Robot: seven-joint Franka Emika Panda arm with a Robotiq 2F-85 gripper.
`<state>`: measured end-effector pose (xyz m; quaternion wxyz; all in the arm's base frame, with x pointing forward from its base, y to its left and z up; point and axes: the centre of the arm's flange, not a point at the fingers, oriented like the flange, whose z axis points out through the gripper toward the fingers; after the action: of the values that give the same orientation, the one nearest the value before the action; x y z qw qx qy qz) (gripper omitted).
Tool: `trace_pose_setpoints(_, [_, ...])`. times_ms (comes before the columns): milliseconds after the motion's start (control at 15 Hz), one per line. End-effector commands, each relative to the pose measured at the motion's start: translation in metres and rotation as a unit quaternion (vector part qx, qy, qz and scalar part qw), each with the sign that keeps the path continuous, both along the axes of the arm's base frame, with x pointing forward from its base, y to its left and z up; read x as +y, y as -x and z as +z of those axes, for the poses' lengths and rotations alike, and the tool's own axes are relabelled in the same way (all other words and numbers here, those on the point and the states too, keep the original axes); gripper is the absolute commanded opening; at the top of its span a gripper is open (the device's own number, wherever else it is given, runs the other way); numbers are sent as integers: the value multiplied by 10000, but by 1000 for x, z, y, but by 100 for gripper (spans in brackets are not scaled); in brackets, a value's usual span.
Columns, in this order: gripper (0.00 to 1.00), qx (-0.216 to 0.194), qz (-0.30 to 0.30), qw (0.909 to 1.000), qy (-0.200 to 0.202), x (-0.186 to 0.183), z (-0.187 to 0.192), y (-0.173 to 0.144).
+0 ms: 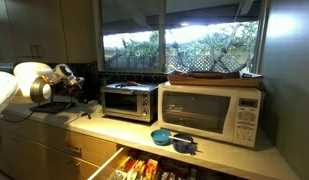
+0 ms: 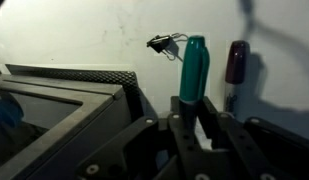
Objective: Pick up the green marker from on top of the oven and put it on the kitchen counter
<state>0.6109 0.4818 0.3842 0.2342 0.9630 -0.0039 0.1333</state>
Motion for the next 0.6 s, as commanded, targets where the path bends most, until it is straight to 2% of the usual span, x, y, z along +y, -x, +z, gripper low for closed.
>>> trace_pose_setpoints(0, [6, 158, 152, 9995, -219, 26, -19, -27])
trace_pose_setpoints(267, [6, 75, 105, 9998, -160, 47, -35, -36])
trace_pose_setpoints(533, [6, -29, 76, 9998, -164, 52, -37, -39])
